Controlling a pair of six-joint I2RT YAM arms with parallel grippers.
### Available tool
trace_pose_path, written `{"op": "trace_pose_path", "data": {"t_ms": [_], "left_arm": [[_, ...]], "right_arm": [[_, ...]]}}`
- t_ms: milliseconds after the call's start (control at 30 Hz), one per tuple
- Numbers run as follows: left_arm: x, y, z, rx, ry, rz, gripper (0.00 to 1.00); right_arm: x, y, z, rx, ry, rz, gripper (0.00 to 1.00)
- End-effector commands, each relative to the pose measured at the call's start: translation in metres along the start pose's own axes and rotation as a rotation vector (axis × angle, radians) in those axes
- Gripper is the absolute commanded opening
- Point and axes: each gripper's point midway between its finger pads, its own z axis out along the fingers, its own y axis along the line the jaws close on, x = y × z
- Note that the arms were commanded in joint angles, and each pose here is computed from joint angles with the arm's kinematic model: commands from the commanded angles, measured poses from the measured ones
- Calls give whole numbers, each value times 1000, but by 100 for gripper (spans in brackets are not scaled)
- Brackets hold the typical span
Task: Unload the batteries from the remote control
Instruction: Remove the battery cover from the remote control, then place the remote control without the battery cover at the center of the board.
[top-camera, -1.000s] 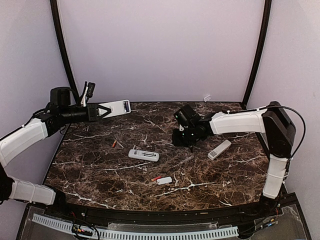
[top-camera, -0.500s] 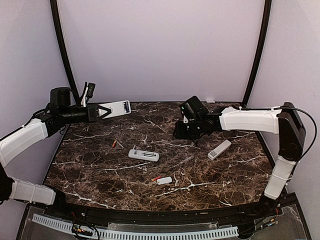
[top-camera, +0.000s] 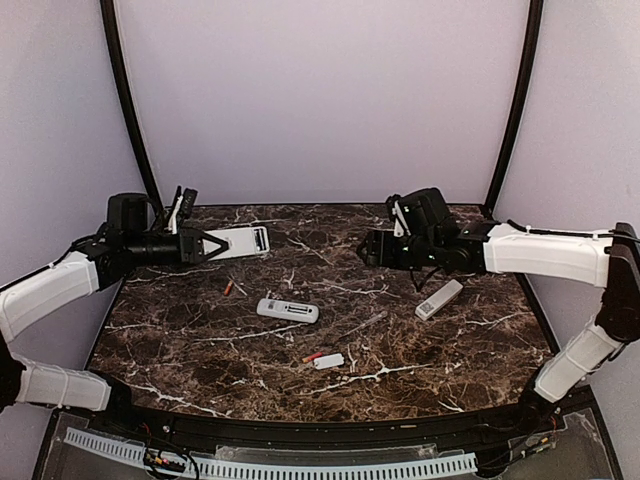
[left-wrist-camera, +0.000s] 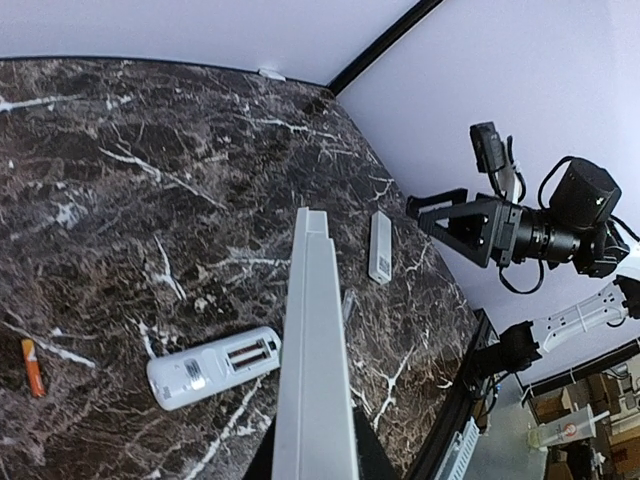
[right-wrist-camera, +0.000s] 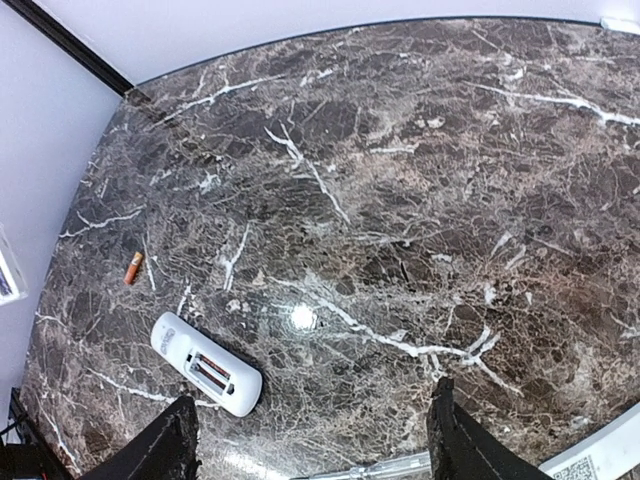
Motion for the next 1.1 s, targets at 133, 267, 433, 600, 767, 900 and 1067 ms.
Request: {"op": "trace_pose_path", "data": {"t_ms": [133,267,433,600,767,900,1067], "left_arm": [[74,-4,13,6,173,-187,0],[104,-2,19,22,286,-264,0],[133,-2,25,52,404,-333,0],[154,4,31,65,488,-394,0],[165,12,36,56,527,-418,0],[171,18,39,43,552,-426,3],[179,26,42,16,573,-438,10]], "right_arm": [[-17,9,-16,-83,-120,-74,77],[-8,11,-20,-124,-111,-98,77],[0,8,-25,-138,-104,-113,77],[1,9,-26,-149,-110,-111,77],[2,13,-23,-169,-100,-118,77],[5,12,-20,-167,-90,-125,77],[6,11,-20,-164,-88,-125,77]]}}
